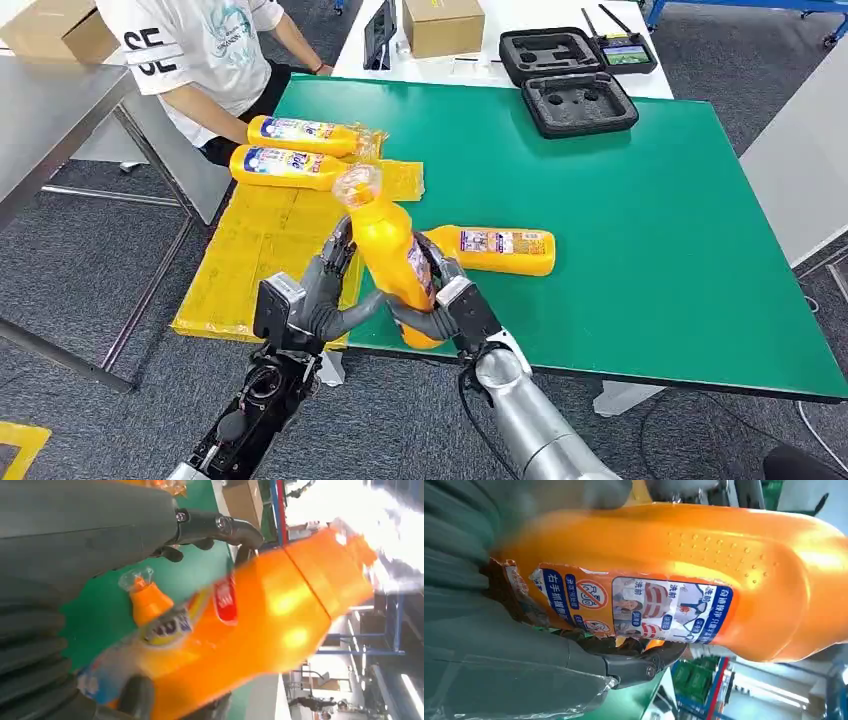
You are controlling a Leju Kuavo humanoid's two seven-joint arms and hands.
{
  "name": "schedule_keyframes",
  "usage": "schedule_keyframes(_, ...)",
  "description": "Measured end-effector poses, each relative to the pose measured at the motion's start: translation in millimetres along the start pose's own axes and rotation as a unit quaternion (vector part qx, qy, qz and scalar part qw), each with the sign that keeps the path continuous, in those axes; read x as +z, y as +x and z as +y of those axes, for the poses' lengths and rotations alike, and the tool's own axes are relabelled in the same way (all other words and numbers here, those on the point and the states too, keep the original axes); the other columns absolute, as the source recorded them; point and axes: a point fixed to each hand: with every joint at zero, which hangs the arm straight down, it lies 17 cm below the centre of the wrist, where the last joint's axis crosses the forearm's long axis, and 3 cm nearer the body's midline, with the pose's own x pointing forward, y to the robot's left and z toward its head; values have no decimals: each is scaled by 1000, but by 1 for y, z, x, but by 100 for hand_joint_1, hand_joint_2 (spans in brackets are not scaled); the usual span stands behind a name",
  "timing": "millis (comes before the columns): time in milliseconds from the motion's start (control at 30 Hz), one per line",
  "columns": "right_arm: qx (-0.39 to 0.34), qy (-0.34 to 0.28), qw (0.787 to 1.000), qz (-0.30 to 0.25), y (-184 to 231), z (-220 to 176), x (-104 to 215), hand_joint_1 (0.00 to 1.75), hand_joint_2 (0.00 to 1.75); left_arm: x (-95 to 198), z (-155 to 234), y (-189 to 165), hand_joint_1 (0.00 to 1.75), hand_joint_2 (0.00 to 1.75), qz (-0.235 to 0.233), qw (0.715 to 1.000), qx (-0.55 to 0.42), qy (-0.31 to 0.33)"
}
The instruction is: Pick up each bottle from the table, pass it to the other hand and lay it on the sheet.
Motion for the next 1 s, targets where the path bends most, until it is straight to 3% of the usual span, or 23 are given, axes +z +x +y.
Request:
schedule_keyframes(600,21,74,997,9,0,53,-4,175,175,-5,-3,-2,0,175,11,999,51,-14)
schedule_keyframes(1000,37,134,990,23,-10,85,6,175,175,1,17,-13,0,175,31,993,115,10)
